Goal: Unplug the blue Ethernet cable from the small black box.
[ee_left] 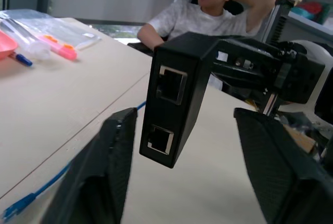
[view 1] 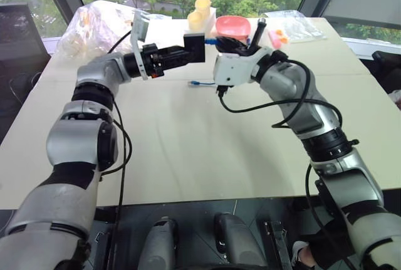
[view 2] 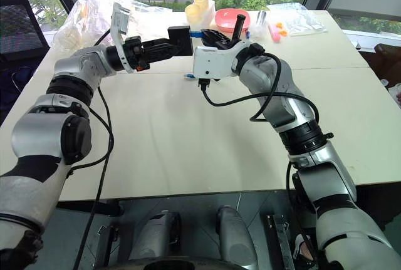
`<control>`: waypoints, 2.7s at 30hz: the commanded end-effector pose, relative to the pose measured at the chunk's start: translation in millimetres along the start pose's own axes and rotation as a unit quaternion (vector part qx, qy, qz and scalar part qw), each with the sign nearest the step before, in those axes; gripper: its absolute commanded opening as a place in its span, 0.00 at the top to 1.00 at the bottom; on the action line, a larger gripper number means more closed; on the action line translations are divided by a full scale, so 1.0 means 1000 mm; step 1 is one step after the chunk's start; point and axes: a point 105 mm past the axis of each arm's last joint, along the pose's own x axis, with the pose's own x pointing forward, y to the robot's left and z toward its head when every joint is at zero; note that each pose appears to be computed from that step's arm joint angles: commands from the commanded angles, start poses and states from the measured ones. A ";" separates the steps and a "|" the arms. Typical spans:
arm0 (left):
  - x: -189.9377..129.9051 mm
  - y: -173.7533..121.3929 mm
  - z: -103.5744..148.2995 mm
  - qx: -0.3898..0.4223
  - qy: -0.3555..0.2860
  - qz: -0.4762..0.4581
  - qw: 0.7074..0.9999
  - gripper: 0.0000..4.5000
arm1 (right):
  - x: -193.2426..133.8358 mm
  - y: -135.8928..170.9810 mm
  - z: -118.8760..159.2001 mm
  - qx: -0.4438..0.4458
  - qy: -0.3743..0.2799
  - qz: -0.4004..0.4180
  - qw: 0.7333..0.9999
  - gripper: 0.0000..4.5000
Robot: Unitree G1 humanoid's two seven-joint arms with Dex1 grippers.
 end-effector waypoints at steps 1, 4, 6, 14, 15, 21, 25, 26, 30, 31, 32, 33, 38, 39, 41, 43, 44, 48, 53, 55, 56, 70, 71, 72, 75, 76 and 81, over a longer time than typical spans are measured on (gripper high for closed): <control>0.005 -0.007 0.021 0.027 -0.019 -0.017 0.999 0.60 | -0.004 -0.019 0.014 0.007 -0.023 -0.031 0.999 1.00; 0.005 -0.007 0.023 0.023 -0.028 -0.015 0.999 0.80 | -0.005 -0.017 0.018 0.014 -0.029 -0.025 0.999 1.00; 0.004 -0.007 0.023 0.023 -0.030 -0.015 0.999 0.88 | -0.006 -0.014 0.020 0.018 -0.032 -0.018 0.999 1.00; 0.000 -0.004 0.021 0.024 -0.025 -0.008 0.999 0.88 | -0.013 -0.003 0.018 0.064 -0.029 0.022 0.997 0.51; -0.004 -0.004 0.021 0.023 -0.024 -0.007 0.999 0.88 | -0.024 0.001 0.008 0.077 -0.014 0.043 0.996 0.39; -0.019 -0.008 0.019 0.005 -0.018 -0.033 0.999 0.88 | -0.077 0.006 0.014 0.531 -0.041 0.072 0.844 0.05; -0.028 -0.023 0.020 -0.018 -0.004 -0.091 0.996 0.88 | -0.079 0.015 0.037 0.699 -0.085 0.101 0.703 0.05; -0.030 -0.027 0.020 -0.021 0.000 -0.099 0.995 0.88 | -0.075 0.016 0.040 0.727 -0.093 0.103 0.672 0.05; -0.038 -0.037 0.015 -0.022 0.022 -0.118 0.993 0.88 | -0.060 0.019 0.056 0.784 -0.130 0.114 0.597 0.05; -0.040 -0.039 0.015 -0.023 0.023 -0.122 0.992 0.88 | -0.055 0.020 0.055 0.793 -0.129 0.109 0.586 0.05; -0.042 -0.041 0.016 -0.024 0.023 -0.126 0.992 0.88 | -0.051 0.021 0.054 0.798 -0.126 0.105 0.580 0.05; -0.043 -0.043 0.017 -0.027 0.021 -0.129 0.991 0.88 | -0.047 0.023 0.055 0.797 -0.121 0.105 0.583 0.05; -0.050 -0.051 0.018 -0.035 0.021 -0.144 0.989 0.88 | -0.032 0.021 0.057 0.803 -0.129 0.087 0.575 0.05; -0.050 -0.052 0.017 -0.037 0.021 -0.146 0.988 0.88 | -0.031 0.020 0.058 0.804 -0.132 0.086 0.574 0.05; -0.051 -0.054 0.015 -0.040 0.022 -0.150 0.988 0.88 | -0.029 0.019 0.056 0.807 -0.133 0.079 0.570 0.05; -0.051 -0.055 0.014 -0.043 0.023 -0.153 0.987 0.88 | -0.026 0.019 0.053 0.811 -0.130 0.070 0.567 0.05; -0.051 -0.056 0.013 -0.045 0.024 -0.154 0.987 0.88 | -0.024 0.018 0.050 0.812 -0.128 0.064 0.566 0.05; -0.050 -0.056 0.011 -0.046 0.025 -0.156 0.986 0.88 | -0.021 0.015 0.046 0.819 -0.130 0.051 0.557 0.05; -0.048 -0.054 0.010 -0.049 0.024 -0.154 0.987 0.88 | -0.023 0.013 0.060 0.808 -0.150 0.078 0.564 0.05; -0.047 -0.053 0.011 -0.048 0.020 -0.153 0.987 0.88 | -0.025 0.014 0.065 0.804 -0.157 0.091 0.566 0.05; -0.047 -0.052 0.013 -0.047 0.016 -0.152 0.987 0.88 | -0.027 0.015 0.068 0.802 -0.161 0.099 0.567 0.05; -0.045 -0.051 0.011 -0.049 0.021 -0.151 0.987 0.88 | -0.028 0.012 0.067 0.813 -0.178 0.093 0.547 0.05; -0.045 -0.051 0.011 -0.049 0.021 -0.151 0.987 0.88 | -0.028 0.011 0.067 0.814 -0.179 0.092 0.545 0.05; -0.045 -0.051 0.011 -0.049 0.021 -0.151 0.987 0.88 | -0.028 0.011 0.067 0.817 -0.182 0.091 0.540 0.05; -0.046 -0.051 0.011 -0.049 0.022 -0.150 0.987 0.88 | -0.028 0.010 0.067 0.821 -0.185 0.090 0.532 0.05; -0.047 -0.051 0.011 -0.049 0.022 -0.150 0.987 0.88 | -0.028 0.010 0.066 0.822 -0.186 0.089 0.531 0.05; -0.047 -0.052 0.011 -0.050 0.022 -0.151 0.987 0.88 | -0.027 0.010 0.064 0.827 -0.185 0.083 0.524 0.05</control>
